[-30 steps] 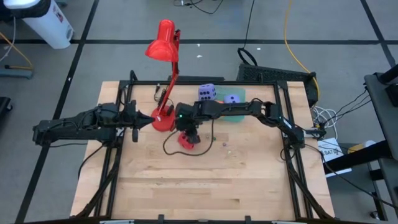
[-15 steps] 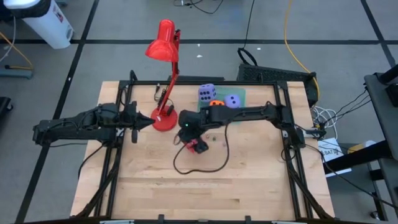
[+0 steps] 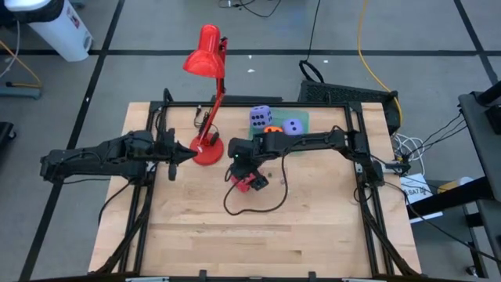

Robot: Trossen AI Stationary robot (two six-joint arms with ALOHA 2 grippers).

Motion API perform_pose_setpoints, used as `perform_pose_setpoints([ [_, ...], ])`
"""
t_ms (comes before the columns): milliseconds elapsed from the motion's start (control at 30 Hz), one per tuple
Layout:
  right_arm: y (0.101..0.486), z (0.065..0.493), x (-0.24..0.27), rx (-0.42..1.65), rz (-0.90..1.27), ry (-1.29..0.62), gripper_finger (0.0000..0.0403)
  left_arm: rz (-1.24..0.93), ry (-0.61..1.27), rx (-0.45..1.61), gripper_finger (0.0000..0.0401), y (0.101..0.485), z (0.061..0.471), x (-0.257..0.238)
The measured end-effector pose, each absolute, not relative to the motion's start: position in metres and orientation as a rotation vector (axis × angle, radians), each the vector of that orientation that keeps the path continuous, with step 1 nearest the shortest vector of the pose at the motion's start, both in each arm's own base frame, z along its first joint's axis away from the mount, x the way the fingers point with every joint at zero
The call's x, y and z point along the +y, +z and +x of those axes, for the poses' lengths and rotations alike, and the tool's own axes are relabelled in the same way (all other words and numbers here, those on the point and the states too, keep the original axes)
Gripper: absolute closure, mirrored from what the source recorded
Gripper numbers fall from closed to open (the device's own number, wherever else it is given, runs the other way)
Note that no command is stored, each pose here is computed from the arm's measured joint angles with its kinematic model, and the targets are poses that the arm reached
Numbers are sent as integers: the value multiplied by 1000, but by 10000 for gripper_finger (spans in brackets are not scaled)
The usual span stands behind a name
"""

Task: Pick & Place Dice
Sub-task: Put the big red dice into the green bin

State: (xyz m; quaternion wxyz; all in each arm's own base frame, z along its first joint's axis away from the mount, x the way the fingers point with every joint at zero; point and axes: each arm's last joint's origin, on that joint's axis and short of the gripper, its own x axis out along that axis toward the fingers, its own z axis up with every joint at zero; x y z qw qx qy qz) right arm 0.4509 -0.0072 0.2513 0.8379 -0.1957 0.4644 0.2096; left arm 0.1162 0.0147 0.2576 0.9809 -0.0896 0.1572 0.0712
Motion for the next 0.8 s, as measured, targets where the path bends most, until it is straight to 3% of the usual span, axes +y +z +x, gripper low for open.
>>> perform_pose_setpoints([
  [367, 228, 443, -22, 1035, -364, 518, 3, -186, 131, 363, 377, 253, 124, 15],
  [800, 212, 448, -19, 938, -439, 520, 3, -186, 131, 361, 377, 253, 127, 16],
])
